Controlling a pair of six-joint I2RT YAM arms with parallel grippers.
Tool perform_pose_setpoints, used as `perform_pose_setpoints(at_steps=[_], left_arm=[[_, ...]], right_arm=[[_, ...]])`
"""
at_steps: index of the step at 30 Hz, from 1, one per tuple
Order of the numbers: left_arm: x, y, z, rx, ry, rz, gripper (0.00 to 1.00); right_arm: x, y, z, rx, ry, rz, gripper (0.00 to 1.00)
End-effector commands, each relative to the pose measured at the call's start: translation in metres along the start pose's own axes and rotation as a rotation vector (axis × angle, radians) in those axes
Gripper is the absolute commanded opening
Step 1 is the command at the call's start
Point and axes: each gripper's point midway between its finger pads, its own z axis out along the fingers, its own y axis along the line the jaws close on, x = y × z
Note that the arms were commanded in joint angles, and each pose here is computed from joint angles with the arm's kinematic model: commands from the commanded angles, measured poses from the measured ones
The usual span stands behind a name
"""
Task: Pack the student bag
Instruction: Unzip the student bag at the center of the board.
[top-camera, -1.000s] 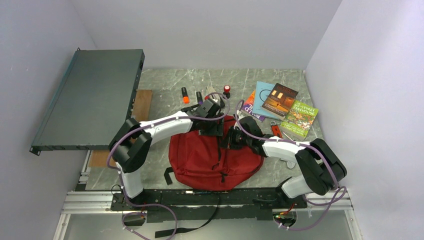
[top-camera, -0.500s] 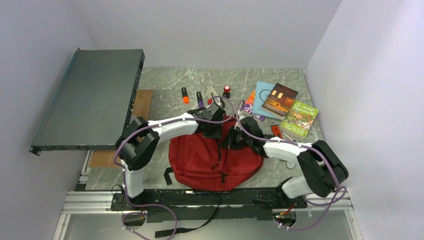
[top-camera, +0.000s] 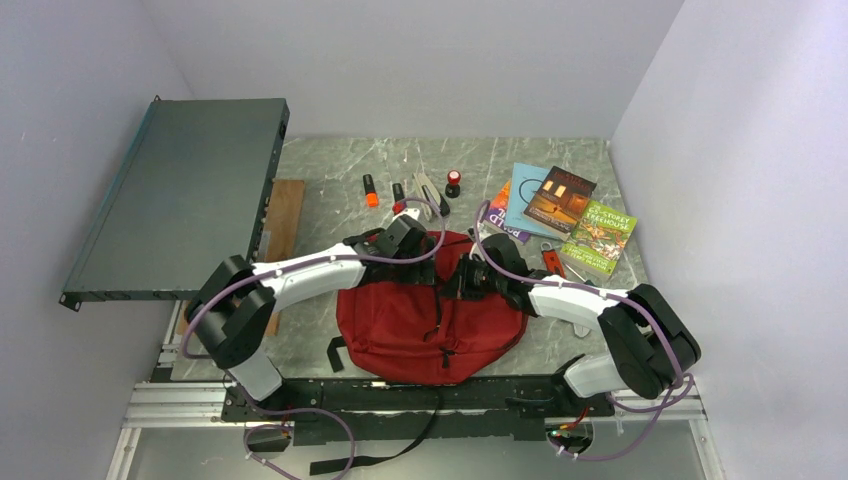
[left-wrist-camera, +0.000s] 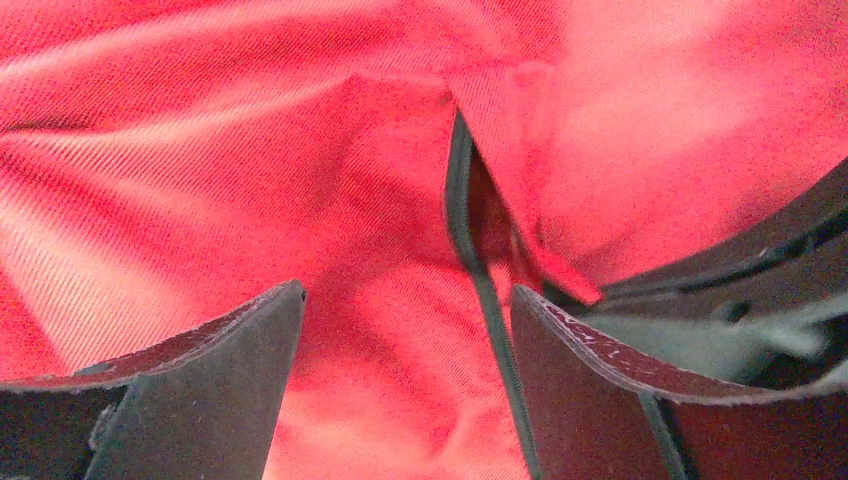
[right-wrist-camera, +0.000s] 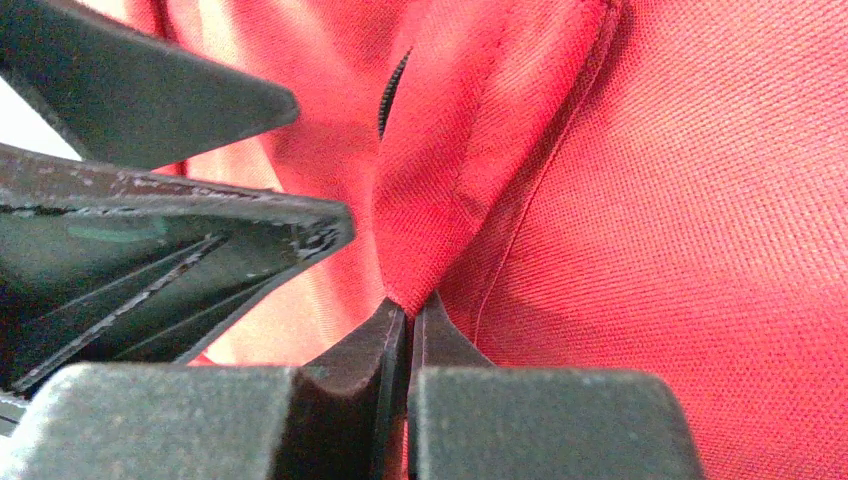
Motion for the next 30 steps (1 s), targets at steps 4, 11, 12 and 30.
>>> perform_pose_setpoints(at_steps=[4,11,12,30], left_arm=[[-0.003,0.002,-0.005,-0.006,-0.019,0.048,0.71],[-0.004,-0.014,0.015,0.018,0.027,0.06,0.86],[-0.004,-0.013,0.019,0.007,0.039,0.061,0.86],[0.004,-0.046,-0.064,0.279,0.239,0.279,0.0]], right_arm=[[-0.014,0.013,0.0,-0.051,-0.034,-0.022,0.0],[-0.012,0.018,0.0,-0.076,-0.022,-0.018,0.0],[-0.012,0.018,0.0,-0.079,-0.023,-0.018,0.0],[-0.044,-0.016,-0.017,0.196,-0.157,-0.18,0.0]])
